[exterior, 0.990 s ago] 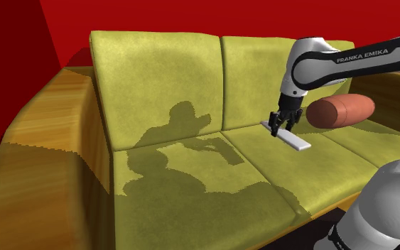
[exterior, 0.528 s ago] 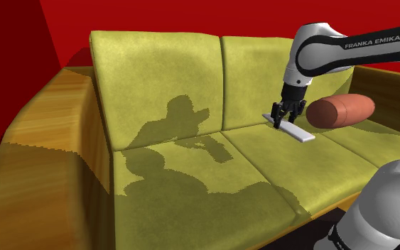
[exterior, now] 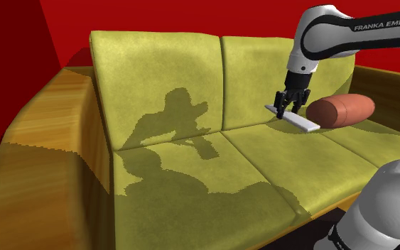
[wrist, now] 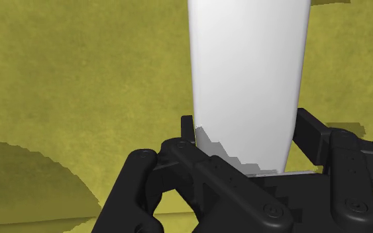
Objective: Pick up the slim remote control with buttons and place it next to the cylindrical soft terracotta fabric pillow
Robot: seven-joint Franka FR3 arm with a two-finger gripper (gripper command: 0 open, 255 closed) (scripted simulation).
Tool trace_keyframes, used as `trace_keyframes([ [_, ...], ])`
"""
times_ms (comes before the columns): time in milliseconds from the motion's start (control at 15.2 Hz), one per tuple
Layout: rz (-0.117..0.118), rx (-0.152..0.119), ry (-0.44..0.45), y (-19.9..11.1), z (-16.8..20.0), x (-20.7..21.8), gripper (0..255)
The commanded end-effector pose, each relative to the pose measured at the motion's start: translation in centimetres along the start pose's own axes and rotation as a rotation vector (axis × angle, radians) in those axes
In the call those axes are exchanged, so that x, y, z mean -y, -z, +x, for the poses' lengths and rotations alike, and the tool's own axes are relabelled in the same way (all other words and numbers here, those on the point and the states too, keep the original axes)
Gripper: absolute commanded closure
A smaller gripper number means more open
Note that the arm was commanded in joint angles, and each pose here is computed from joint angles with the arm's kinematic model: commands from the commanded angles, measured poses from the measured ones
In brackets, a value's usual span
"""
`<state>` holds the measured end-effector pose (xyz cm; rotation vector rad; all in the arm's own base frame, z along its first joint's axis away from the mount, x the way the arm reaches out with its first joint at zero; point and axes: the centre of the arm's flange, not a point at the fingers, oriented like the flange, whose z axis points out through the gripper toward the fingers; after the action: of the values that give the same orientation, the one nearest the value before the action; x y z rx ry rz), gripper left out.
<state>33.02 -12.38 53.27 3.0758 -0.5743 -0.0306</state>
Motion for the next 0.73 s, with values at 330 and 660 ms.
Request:
trace_keyframes([
  [330, 0.0, 0.0, 0.0, 3.8, 0.0, -0.1, 255],
  [660, 0.0, 0.0, 0.0, 6.1, 0.0, -0.1, 255],
])
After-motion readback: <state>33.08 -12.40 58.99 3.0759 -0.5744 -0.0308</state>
